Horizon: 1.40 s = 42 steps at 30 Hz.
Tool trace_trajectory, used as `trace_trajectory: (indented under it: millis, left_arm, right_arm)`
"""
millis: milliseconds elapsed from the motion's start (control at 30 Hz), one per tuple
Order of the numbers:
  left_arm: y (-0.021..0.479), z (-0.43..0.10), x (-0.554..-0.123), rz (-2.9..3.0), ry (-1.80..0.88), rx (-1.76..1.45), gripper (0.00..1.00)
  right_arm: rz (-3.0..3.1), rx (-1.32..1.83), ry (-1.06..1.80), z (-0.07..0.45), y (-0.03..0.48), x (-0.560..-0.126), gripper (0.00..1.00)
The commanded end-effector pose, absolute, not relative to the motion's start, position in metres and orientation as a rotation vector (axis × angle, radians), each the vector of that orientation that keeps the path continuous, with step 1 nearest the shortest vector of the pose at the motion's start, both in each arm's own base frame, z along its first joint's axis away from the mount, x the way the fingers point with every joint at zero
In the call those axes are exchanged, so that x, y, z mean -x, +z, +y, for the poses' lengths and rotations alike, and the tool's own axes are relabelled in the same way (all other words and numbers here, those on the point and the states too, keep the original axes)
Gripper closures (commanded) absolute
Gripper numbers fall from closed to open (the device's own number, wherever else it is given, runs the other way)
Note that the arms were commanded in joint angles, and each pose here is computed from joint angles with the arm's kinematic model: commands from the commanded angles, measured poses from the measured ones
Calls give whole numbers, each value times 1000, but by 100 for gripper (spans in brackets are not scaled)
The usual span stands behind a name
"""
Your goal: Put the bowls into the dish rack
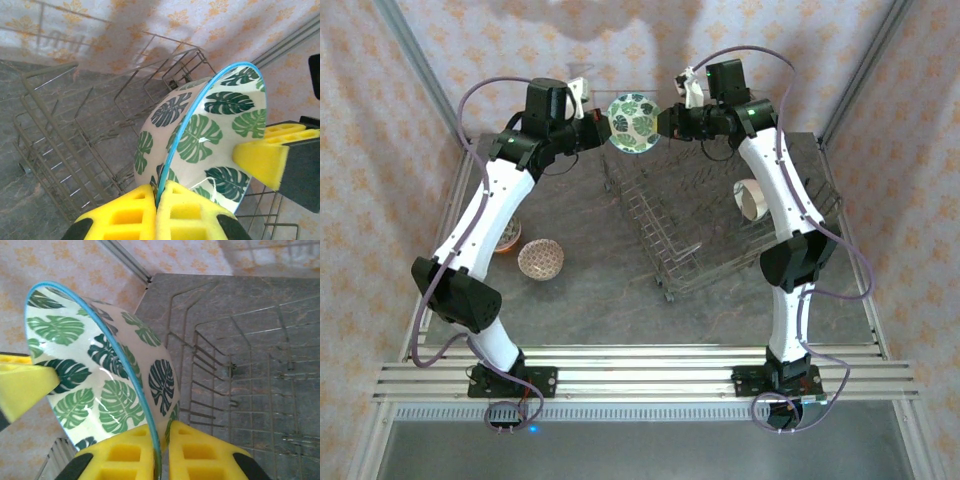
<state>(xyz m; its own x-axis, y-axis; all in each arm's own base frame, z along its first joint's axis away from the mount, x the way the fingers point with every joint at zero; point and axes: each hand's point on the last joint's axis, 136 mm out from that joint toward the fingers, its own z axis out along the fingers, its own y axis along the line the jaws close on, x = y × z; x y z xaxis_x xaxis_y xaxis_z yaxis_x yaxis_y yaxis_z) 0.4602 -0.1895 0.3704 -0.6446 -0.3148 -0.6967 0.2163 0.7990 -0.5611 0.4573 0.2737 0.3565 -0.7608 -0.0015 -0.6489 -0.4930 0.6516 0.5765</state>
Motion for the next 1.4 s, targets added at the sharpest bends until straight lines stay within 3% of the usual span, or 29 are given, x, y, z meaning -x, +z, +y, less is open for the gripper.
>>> trace_trajectory:
  millis: [0,167,267,433,600,767,1000,1367]
  left_arm:
    - [386,-201,-463,2078,-797,21,100]
    - [379,-209,-464,2101,-784,1,100]
    - [374,-210,-464,2114,-778,3,88]
    - [378,-209,-463,2102,-774,3,54]
    - [392,-202,-457,2053,-752,8,39]
    - [389,-194,-452,2063,-701,13,35]
    - [346,-192,-447,2170,-685,27,35]
    - [299,-195,-449,2292,-679,59,34]
  right_arm:
    - [2171,393,1039,274,383,-451,96]
    - [2167,367,1003,269,386,-452,100]
    - [2169,336,956,262,387,-453,100]
    - [2174,228,842,241,387,-458,100]
    - [2182,71,779,207,384,-464,100]
    - [2212,-42,486,151,373,-465,100]
    - [2190,-172,-144,52,363,-448,100]
    - [2296,-165,-456,17,320,-390,100]
